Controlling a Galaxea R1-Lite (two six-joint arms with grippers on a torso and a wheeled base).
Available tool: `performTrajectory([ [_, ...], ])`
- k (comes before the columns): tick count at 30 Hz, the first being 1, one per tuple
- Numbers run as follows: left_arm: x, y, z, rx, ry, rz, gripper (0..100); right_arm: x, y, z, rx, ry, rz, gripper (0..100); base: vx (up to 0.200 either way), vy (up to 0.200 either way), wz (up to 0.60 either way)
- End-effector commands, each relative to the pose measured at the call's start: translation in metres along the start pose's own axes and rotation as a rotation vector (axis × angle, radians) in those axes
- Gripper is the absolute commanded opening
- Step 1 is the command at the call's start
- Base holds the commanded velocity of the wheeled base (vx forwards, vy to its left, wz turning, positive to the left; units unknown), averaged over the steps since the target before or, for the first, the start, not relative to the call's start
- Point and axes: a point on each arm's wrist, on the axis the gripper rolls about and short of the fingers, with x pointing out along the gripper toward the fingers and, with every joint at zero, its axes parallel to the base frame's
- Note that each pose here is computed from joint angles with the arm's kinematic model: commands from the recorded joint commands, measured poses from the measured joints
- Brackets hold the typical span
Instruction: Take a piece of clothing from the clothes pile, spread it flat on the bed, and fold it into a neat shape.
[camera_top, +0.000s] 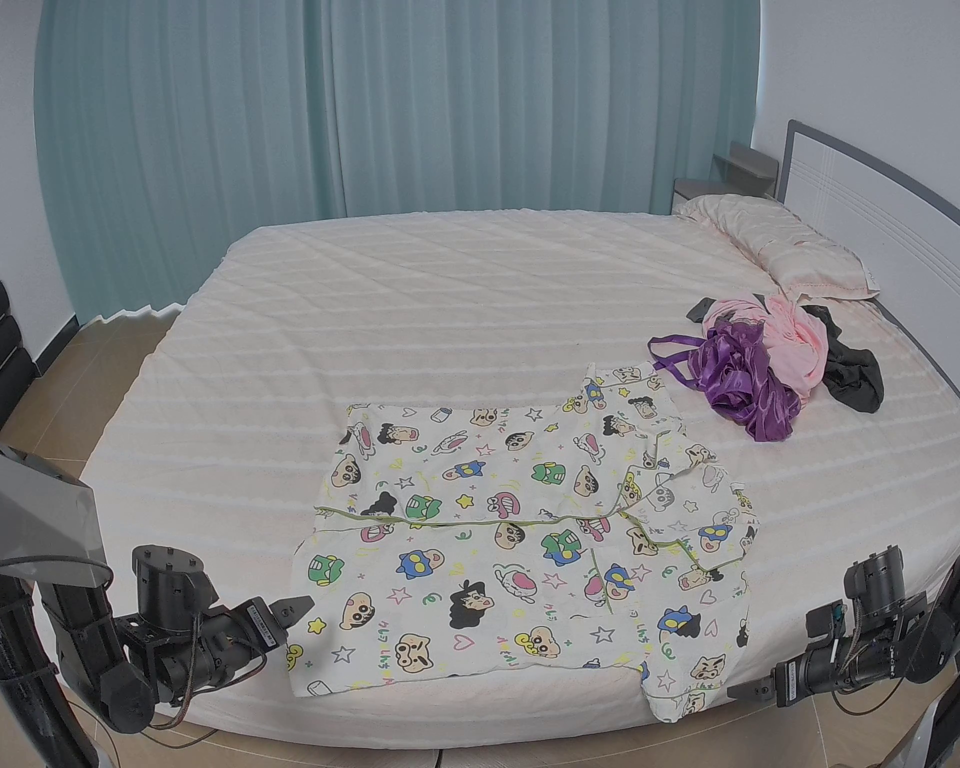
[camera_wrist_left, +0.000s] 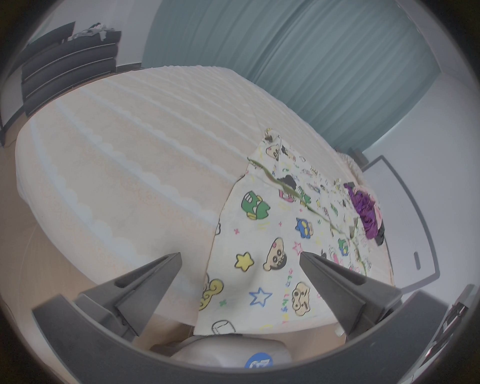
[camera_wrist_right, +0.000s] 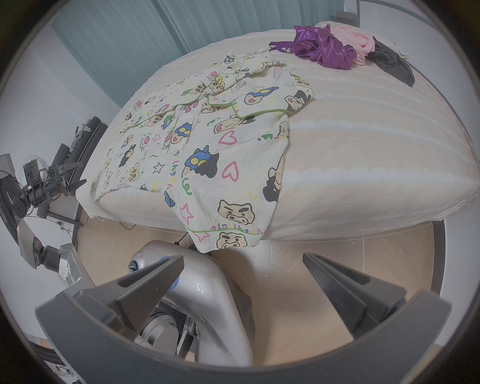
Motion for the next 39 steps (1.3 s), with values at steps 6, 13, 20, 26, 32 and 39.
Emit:
performTrajectory([
  [6, 0.000, 0.000, 0.003, -0.018, -0.014, -0.007, 100, 0.001, 0.000, 0.000, -0.001, 0.003, 0.002, 100, 0.167, 0.000, 0.00],
  [13, 0.001, 0.001, 0.002, -0.018, -0.011, -0.004, 100, 0.001, 0.000, 0.000, -0.002, 0.003, 0.003, 100, 0.200, 0.000, 0.00],
  [20, 0.002, 0.001, 0.002, -0.018, -0.010, -0.002, 100, 0.001, 0.000, 0.000, -0.002, 0.002, 0.003, 100, 0.086, 0.000, 0.00],
  [26, 0.002, 0.001, 0.002, -0.018, -0.009, -0.004, 100, 0.001, 0.000, 0.000, -0.002, 0.002, 0.003, 100, 0.000, 0.000, 0.00],
  [32, 0.008, -0.001, 0.003, -0.016, -0.003, -0.015, 100, 0.000, 0.001, 0.000, -0.005, 0.002, 0.004, 100, 0.000, 0.000, 0.00],
  [39, 0.035, 0.001, 0.007, -0.017, -0.003, 0.001, 100, 0.001, 0.002, 0.000, -0.010, 0.005, 0.008, 100, 0.000, 0.000, 0.00],
])
